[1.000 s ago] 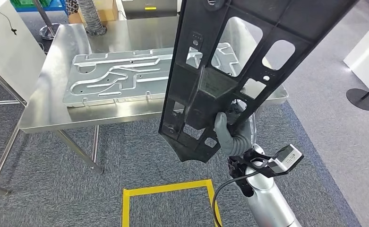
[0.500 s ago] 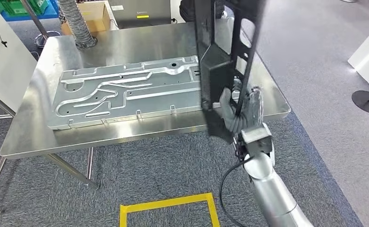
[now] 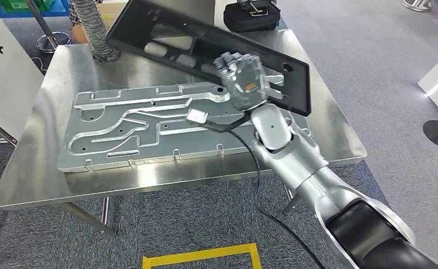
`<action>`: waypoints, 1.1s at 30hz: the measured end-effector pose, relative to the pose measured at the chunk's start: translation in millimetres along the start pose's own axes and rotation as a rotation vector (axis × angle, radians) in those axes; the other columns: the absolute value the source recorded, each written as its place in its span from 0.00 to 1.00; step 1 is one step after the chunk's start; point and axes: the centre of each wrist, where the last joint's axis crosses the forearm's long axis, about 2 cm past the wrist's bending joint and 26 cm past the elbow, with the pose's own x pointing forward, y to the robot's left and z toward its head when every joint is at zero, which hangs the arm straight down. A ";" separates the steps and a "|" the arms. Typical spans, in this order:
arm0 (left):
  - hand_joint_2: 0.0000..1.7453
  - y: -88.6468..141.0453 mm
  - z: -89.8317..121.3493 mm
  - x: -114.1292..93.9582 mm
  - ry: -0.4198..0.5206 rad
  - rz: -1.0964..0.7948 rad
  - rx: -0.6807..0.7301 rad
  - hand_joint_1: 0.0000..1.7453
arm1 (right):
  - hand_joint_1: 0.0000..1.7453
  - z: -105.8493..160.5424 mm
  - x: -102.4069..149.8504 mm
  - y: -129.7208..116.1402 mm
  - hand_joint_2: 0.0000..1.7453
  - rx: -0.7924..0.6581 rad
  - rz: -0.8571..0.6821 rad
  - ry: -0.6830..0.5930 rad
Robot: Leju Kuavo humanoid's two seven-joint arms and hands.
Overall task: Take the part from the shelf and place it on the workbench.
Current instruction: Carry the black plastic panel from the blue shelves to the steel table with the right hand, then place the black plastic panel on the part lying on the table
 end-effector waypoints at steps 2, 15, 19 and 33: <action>1.00 -1.5 -0.1 0.3 -0.001 0.001 -0.003 0.00 | 1.00 -2.5 17.1 8.5 1.00 0.064 0.026 -0.092; 1.00 -0.5 0.7 -1.5 -0.017 0.010 -0.003 0.00 | 1.00 -6.9 49.1 28.0 1.00 0.275 0.031 -0.371; 1.00 -0.1 0.9 -2.1 -0.033 0.014 -0.009 0.00 | 1.00 1.6 51.0 35.9 1.00 0.346 0.004 -0.403; 1.00 -0.4 1.5 -3.3 -0.095 0.028 -0.027 0.00 | 0.00 73.4 40.3 74.4 0.00 0.580 -0.185 -0.351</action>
